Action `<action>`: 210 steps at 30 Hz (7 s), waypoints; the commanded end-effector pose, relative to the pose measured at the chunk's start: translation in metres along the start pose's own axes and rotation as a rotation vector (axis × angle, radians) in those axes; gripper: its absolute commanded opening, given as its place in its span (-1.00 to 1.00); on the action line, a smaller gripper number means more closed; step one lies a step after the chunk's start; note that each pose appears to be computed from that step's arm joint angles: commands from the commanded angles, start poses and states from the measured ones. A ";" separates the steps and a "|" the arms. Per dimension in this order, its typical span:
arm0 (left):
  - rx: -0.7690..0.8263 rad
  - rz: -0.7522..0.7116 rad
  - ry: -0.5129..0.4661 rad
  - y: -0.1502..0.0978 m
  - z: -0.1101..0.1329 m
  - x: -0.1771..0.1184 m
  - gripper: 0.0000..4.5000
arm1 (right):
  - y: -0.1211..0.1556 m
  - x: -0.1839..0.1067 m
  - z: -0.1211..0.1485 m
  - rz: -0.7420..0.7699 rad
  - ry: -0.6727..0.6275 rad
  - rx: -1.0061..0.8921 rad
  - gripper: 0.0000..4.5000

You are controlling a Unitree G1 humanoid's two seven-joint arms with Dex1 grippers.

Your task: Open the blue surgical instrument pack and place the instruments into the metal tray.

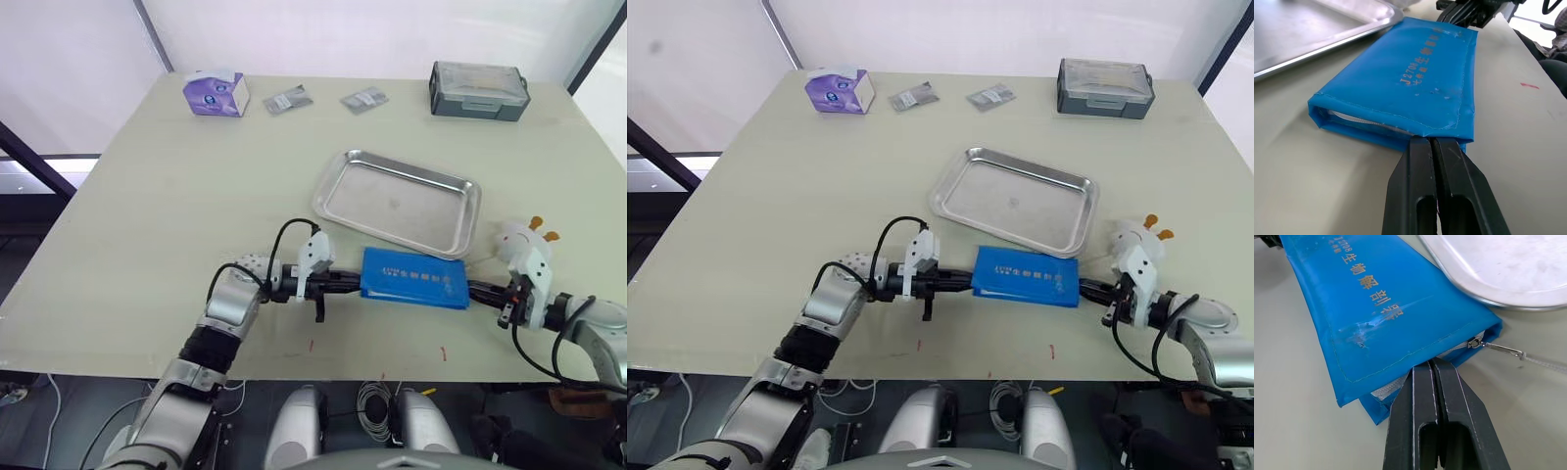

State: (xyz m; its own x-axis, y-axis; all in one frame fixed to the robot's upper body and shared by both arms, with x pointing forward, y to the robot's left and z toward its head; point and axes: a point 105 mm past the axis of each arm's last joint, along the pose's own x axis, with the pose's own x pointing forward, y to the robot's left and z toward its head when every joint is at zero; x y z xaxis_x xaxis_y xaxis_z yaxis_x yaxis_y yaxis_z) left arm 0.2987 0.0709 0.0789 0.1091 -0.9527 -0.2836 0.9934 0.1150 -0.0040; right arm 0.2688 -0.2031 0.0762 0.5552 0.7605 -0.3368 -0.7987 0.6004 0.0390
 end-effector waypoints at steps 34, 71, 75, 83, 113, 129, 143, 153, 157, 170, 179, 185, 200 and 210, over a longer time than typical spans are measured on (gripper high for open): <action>-0.046 0.167 0.040 -0.020 -0.011 -0.060 -0.94 | 0.046 0.042 0.017 0.096 -0.058 -0.071 -1.00; 0.247 -0.148 -0.024 -0.055 0.047 -0.111 0.99 | 0.065 0.034 0.029 0.260 -0.169 -0.900 1.00; 0.271 -0.191 -0.005 -0.059 0.050 -0.109 0.99 | 0.060 0.040 0.032 0.256 -0.187 -0.910 1.00; 0.281 -0.227 -0.008 -0.062 0.048 -0.108 0.99 | 0.055 0.048 0.036 0.251 -0.203 -0.935 1.00; 0.255 -0.177 -0.059 -0.056 0.054 -0.107 1.00 | 0.084 0.033 0.064 0.484 -0.191 -0.627 -0.96; 0.218 -0.103 -0.101 -0.025 0.034 -0.078 1.00 | 0.054 0.037 0.084 0.474 -0.065 -0.269 -0.96; 0.177 -0.126 -0.165 -0.003 0.028 -0.057 0.77 | 0.045 0.045 0.089 0.461 -0.070 -0.260 -1.00; 0.163 -0.142 -0.156 -0.001 0.026 -0.058 -0.94 | 0.042 0.044 0.092 0.418 -0.086 -0.290 -1.00; 0.160 -0.133 -0.158 0.001 0.023 -0.054 -1.00 | 0.039 0.038 0.098 0.366 -0.111 -0.299 -0.72; 0.174 -0.118 -0.155 0.000 0.018 -0.048 -1.00 | -0.008 -0.035 0.089 0.024 -0.107 -0.239 0.97; 0.201 -0.137 -0.144 0.004 0.022 -0.047 -1.00 | -0.040 -0.048 0.028 -0.152 0.073 -0.095 0.97; 0.208 -0.143 -0.150 0.006 0.024 -0.044 -1.00 | -0.032 -0.051 0.026 -0.125 0.060 -0.018 -0.01; 0.251 -0.143 -0.123 0.025 0.034 -0.023 -1.00 | -0.016 -0.077 0.118 -0.038 -0.294 0.017 -0.98; 0.250 -0.164 -0.055 0.032 0.027 -0.010 -1.00 | 0.004 -0.049 0.170 0.085 -0.442 -0.007 -0.98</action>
State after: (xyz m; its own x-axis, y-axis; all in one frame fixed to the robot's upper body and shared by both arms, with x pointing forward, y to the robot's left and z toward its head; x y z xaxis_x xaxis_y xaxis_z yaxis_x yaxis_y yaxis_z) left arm 0.3316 0.0780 0.1193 -0.0438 -0.9816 -0.1859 0.9750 -0.0826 0.2064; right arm 0.2817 -0.2061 0.2316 0.5688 0.8210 0.0492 -0.8201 0.5616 0.1100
